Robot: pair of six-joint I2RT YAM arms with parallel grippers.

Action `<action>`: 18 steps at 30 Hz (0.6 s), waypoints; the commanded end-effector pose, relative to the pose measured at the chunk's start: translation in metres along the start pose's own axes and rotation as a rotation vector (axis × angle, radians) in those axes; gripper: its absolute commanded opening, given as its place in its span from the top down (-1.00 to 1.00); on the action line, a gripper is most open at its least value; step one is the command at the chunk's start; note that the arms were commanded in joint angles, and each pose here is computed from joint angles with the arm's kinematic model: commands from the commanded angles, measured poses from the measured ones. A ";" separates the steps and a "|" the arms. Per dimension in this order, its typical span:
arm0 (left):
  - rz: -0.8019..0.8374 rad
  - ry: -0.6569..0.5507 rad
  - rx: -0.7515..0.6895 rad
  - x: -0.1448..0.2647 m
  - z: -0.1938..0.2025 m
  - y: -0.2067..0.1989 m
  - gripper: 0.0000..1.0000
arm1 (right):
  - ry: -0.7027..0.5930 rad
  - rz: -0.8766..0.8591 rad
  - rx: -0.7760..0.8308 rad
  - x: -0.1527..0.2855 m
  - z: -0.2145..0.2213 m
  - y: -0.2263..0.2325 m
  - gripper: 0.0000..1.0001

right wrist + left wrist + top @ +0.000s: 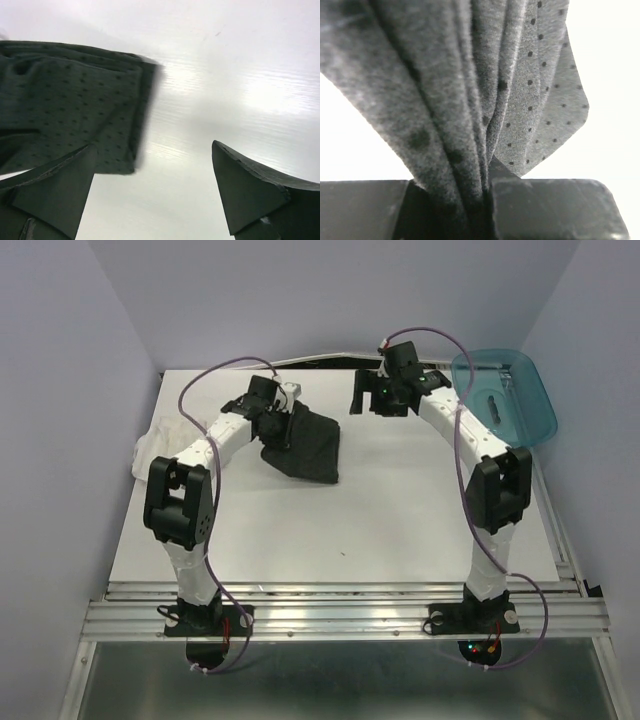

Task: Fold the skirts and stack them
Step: Neatly place the folded skirt to the corner

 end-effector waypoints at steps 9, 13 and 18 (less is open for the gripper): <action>-0.193 0.033 -0.121 0.102 -0.042 0.093 1.00 | -0.018 0.001 0.095 0.039 -0.001 -0.011 -1.00; -0.234 0.015 -0.118 0.129 -0.050 0.116 1.00 | 0.001 -0.008 0.097 0.038 0.005 -0.012 -1.00; -0.251 0.023 -0.093 0.144 -0.045 0.135 1.00 | 0.018 -0.015 0.099 0.036 0.009 -0.013 -1.00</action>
Point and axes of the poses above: each gripper's point midway between its finger pads, its own x axis back along the fingers, its own y axis along the line the jaws close on, z = x × y, the point moved 2 cm from there along x, back along the fingers, and after that the axes turned 13 degrees about -x, right-handed, at the moved point
